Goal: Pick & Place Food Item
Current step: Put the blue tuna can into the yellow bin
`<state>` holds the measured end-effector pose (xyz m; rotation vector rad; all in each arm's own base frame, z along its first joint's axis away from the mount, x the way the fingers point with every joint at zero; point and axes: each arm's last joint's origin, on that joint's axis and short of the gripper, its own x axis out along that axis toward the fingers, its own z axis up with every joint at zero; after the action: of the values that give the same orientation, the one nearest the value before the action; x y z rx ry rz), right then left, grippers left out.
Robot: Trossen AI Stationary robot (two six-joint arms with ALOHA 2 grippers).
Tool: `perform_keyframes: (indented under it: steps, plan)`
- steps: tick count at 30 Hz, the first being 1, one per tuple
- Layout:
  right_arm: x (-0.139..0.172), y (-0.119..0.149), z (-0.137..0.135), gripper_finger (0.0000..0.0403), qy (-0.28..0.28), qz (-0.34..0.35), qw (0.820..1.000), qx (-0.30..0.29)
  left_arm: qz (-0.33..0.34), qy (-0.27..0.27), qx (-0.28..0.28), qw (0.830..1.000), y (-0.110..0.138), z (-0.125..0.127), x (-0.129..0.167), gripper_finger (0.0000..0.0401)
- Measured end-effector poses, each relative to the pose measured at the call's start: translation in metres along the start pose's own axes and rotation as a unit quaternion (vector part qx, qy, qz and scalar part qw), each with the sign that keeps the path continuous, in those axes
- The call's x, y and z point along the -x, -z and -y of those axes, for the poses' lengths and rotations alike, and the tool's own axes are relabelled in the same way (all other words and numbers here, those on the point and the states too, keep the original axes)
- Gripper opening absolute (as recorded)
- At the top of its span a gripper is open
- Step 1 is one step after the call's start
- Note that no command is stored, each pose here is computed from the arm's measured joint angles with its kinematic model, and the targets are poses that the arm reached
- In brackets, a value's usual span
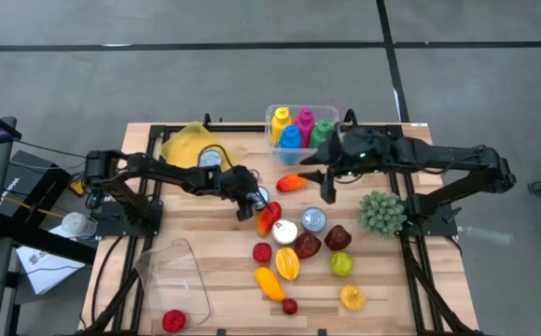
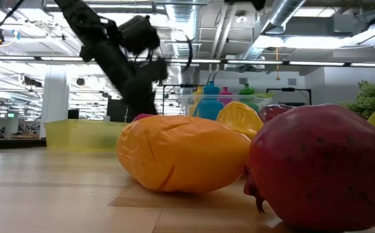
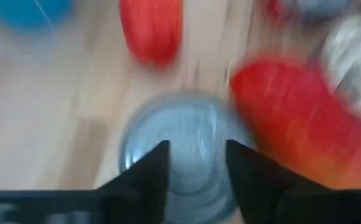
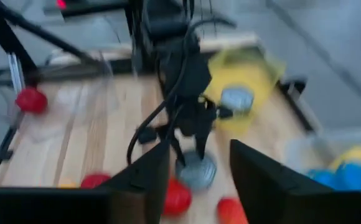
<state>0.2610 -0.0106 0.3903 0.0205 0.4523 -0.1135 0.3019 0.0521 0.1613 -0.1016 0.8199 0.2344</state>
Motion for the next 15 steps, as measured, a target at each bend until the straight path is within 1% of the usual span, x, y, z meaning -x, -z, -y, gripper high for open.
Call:
perform_keyframes:
  steps: [4, 5, 6, 7, 10, 12, 15]
  plan:
    - [0.037, -0.018, 0.004, 0.0053, 0.002, 0.057, 0.998, 0.018, 0.062, -0.001, 0.041, 0.997, -0.018, -0.006, 0.036, 0.0033]
    - [0.047, -0.018, 0.005, 0.0029, 0.003, 0.065, 0.998, 0.022, 0.083, 0.001, 0.053, 0.995, -0.023, -0.008, 0.047, 0.0017]
    - [0.057, -0.019, 0.006, 0.0015, 0.004, 0.077, 0.997, 0.028, 0.114, 0.003, 0.067, 0.991, -0.029, -0.009, 0.063, 0.0011]
    - [0.068, -0.021, 0.007, 0.0010, 0.006, 0.094, 0.995, 0.033, 0.142, 0.005, 0.070, 0.987, -0.033, -0.010, 0.078, 0.0011]
    - [0.104, -0.015, 0.013, 0.0015, 0.020, 0.126, 0.991, 0.031, 0.230, 0.002, 0.065, 0.971, -0.042, -0.012, 0.128, 0.0004]
    - [0.122, -0.006, 0.018, 0.0006, 0.031, 0.142, 0.989, 0.020, 0.285, -0.009, 0.056, 0.957, -0.043, -0.015, 0.162, 0.0002]
    - [0.134, 0.008, 0.022, 0.0006, 0.045, 0.166, 0.985, -0.002, 0.354, -0.032, 0.066, 0.932, -0.035, -0.019, 0.202, 0.0001]
